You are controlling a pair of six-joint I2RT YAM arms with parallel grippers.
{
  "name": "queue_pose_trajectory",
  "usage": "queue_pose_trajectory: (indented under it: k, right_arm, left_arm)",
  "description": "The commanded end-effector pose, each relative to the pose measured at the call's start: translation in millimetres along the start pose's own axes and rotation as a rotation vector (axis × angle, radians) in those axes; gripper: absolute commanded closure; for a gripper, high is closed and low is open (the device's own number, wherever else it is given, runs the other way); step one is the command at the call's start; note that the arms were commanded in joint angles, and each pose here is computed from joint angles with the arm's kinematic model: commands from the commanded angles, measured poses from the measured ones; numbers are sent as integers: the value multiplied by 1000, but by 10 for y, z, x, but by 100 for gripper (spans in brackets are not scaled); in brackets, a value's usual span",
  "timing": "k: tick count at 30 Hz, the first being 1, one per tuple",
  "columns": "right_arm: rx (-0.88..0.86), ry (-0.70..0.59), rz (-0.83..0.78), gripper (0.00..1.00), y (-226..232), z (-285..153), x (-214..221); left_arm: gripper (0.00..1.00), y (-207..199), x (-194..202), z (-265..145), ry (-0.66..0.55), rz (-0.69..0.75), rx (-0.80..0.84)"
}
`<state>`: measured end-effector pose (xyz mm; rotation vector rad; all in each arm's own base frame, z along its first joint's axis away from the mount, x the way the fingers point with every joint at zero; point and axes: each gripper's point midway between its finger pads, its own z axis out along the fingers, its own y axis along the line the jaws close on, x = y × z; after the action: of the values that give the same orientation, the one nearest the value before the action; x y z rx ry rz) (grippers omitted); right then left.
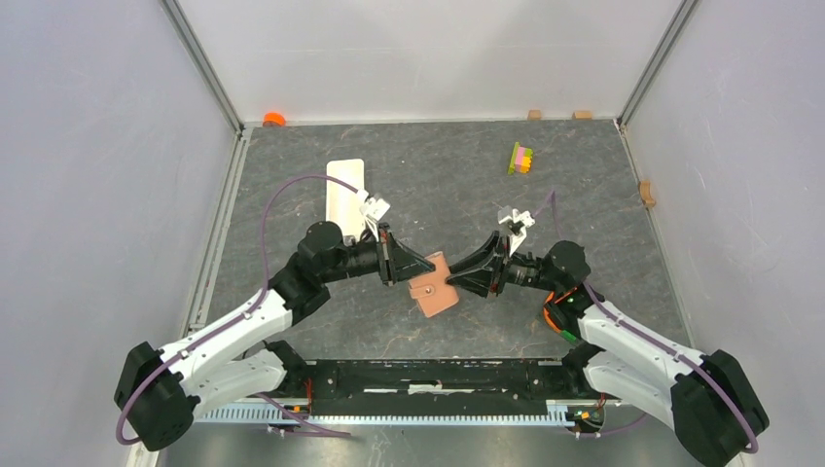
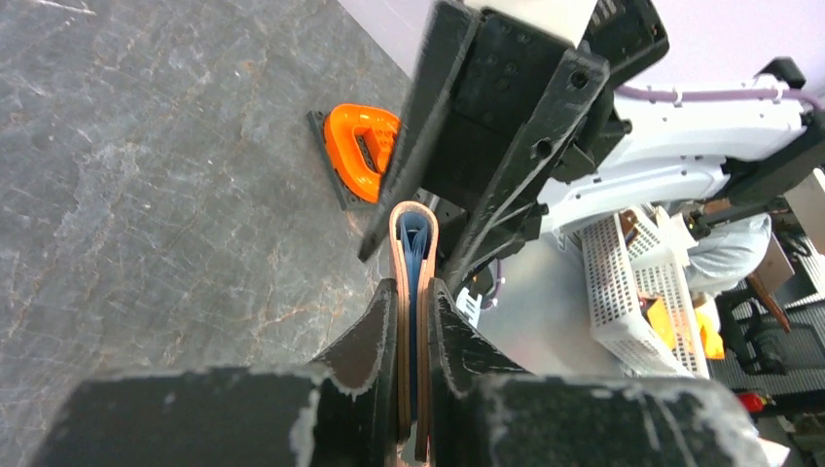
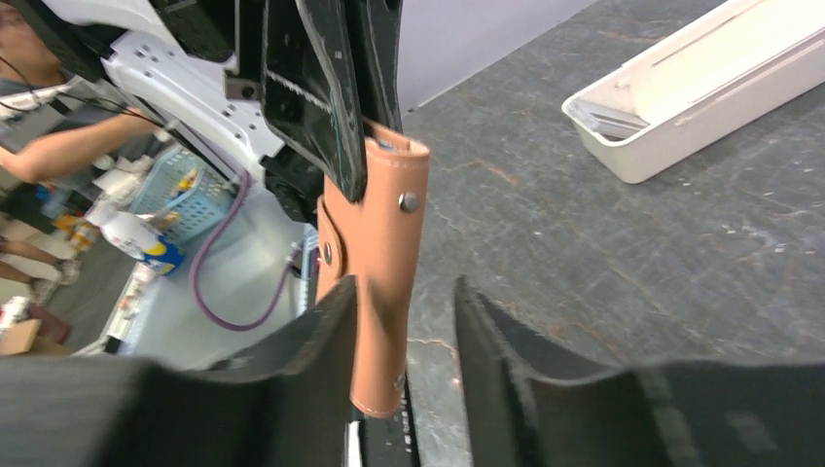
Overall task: Put the credit cards into the card holder
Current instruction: Open the card holder.
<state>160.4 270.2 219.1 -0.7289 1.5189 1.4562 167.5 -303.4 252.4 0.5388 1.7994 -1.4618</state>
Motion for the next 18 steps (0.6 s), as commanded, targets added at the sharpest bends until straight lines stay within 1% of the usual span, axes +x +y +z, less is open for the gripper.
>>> queue_pose_trajectory:
  k: [1, 3, 7, 10, 12, 13, 14, 15, 16, 17, 18]
  right_arm:
    - [-96, -22, -33, 49, 190, 63, -178]
    - [-124, -20, -24, 45, 240, 74, -175]
    - [-170, 12, -5, 43, 316, 107, -114]
    - [-184, 37, 12, 40, 329, 130, -43]
    - [-205, 48, 15, 41, 371, 140, -22]
    - [-214, 50, 17, 44, 394, 142, -20]
    - [-225, 48, 15, 53, 426, 144, -31]
    - [-235, 42, 15, 63, 459, 140, -54]
    - [-241, 34, 15, 77, 482, 135, -82]
    - [-243, 31, 16, 89, 498, 137, -104]
    - [-222, 44, 27, 97, 460, 147, -94]
  left_arm:
    - [98, -185, 15, -83, -23, 48, 82]
    - [98, -231, -1, -108, -42, 52, 102]
    - [98, -311, -23, -127, -58, 63, 142]
    - [98, -388, -67, -138, -80, 66, 179]
    - [98, -402, -77, -134, -84, 64, 188]
    - [98, -397, -74, -130, -82, 63, 187]
    - [98, -385, -64, -124, -80, 61, 184]
    - [98, -370, -60, -117, -78, 59, 179]
    - [96, -337, -38, -107, -69, 54, 167]
    - [85, -298, -19, -97, -55, 60, 147]
    - [59, -224, 26, -95, -18, 64, 102]
